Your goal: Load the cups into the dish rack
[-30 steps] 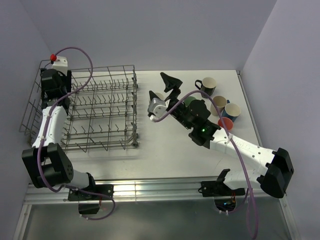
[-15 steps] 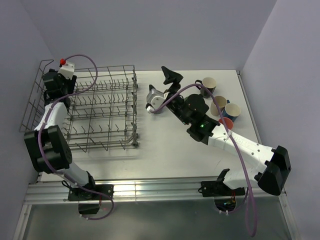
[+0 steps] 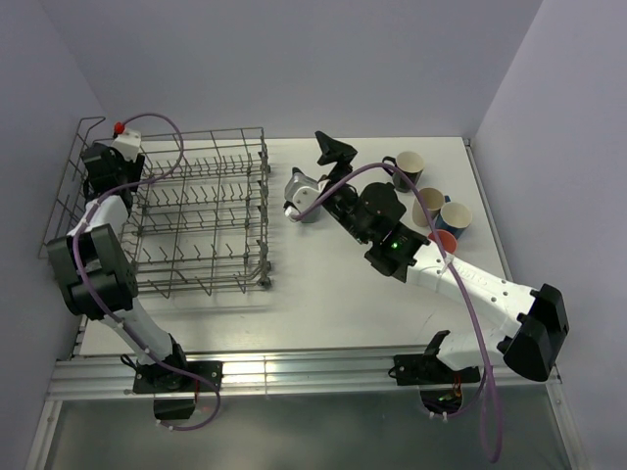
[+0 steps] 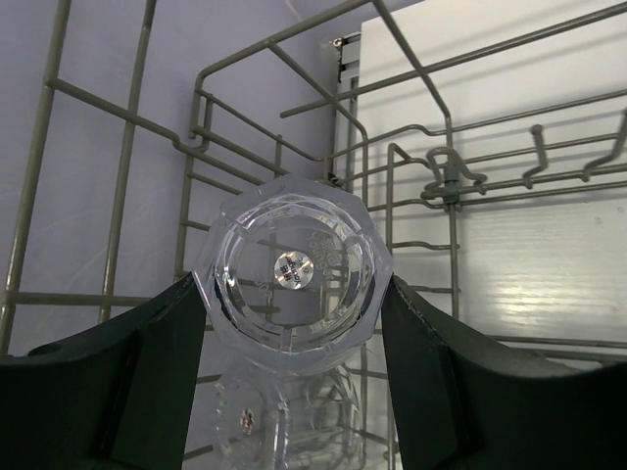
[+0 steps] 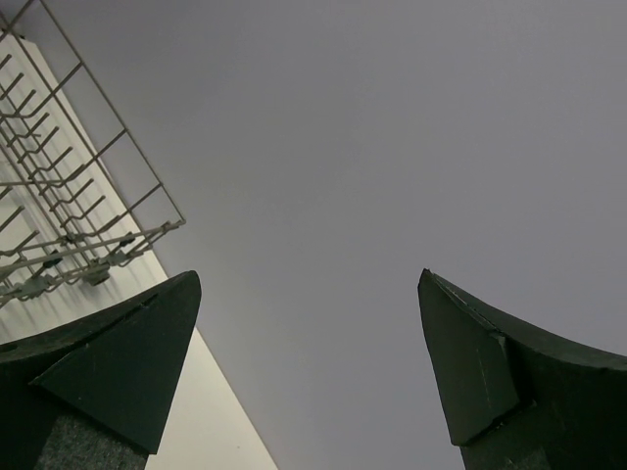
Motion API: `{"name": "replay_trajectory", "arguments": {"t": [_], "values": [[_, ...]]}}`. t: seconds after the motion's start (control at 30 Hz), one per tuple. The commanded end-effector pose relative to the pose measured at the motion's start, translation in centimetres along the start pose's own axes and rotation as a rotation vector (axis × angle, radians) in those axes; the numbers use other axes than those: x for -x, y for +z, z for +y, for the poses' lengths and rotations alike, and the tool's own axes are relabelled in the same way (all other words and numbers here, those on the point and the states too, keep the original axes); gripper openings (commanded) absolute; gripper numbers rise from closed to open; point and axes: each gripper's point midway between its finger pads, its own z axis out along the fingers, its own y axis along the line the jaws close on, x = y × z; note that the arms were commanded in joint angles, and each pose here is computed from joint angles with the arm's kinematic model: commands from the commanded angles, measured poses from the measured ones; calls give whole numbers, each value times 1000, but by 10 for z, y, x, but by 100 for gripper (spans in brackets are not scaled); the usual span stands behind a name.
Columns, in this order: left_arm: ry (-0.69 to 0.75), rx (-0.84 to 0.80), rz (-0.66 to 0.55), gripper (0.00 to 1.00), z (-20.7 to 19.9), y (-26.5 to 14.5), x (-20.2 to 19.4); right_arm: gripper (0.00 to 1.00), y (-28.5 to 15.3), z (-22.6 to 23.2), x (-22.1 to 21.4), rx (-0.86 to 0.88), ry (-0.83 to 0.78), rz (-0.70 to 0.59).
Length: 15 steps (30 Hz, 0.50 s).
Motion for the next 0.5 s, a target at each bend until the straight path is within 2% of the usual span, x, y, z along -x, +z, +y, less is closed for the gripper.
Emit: {"name": "replay_trajectory", "arguments": {"t": [0.0, 0.47], "values": [[11, 61, -119, 0, 28, 5, 36, 100, 4, -20, 10, -51, 25, -15], [-19, 22, -115, 0, 20, 22, 24, 100, 6, -17, 8, -45, 28, -7]]}}
